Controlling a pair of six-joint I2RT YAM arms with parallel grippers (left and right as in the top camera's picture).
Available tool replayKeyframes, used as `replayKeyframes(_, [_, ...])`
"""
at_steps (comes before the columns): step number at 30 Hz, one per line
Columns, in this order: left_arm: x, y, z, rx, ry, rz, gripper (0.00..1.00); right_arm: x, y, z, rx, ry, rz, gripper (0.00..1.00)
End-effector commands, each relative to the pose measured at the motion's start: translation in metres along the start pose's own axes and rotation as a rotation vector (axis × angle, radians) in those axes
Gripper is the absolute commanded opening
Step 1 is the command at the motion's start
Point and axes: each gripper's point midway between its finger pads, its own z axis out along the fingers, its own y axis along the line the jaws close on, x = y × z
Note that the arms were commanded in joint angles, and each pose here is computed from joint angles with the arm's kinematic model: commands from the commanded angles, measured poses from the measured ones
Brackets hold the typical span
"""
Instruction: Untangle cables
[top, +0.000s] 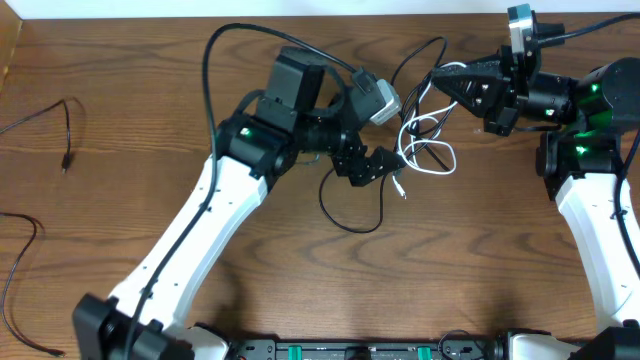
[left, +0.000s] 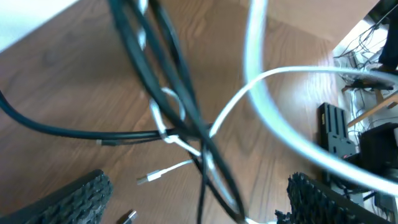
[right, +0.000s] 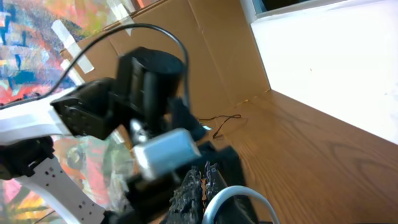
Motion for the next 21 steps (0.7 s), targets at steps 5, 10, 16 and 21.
replayKeyframes(5, [0.007, 0.022, 0.021, -0.014, 0.004, -0.001, 0.91, 0.0, 0.01, 0.002, -0.043, 0.029, -0.011, 0.01])
replayKeyframes(10, [-0.001, 0.025, 0.022, -0.025, -0.026, 0.026, 0.85, 0.002, 0.013, 0.002, -0.057, 0.04, -0.016, 0.01])
replayKeyframes(16, [-0.001, 0.026, 0.022, -0.025, -0.028, 0.028, 0.08, 0.004, 0.015, 0.002, -0.068, 0.051, -0.017, 0.01])
replayKeyframes(21, [-0.001, 0.026, 0.022, -0.026, -0.028, 0.028, 0.08, 0.007, 0.018, 0.002, -0.087, 0.068, -0.016, 0.01])
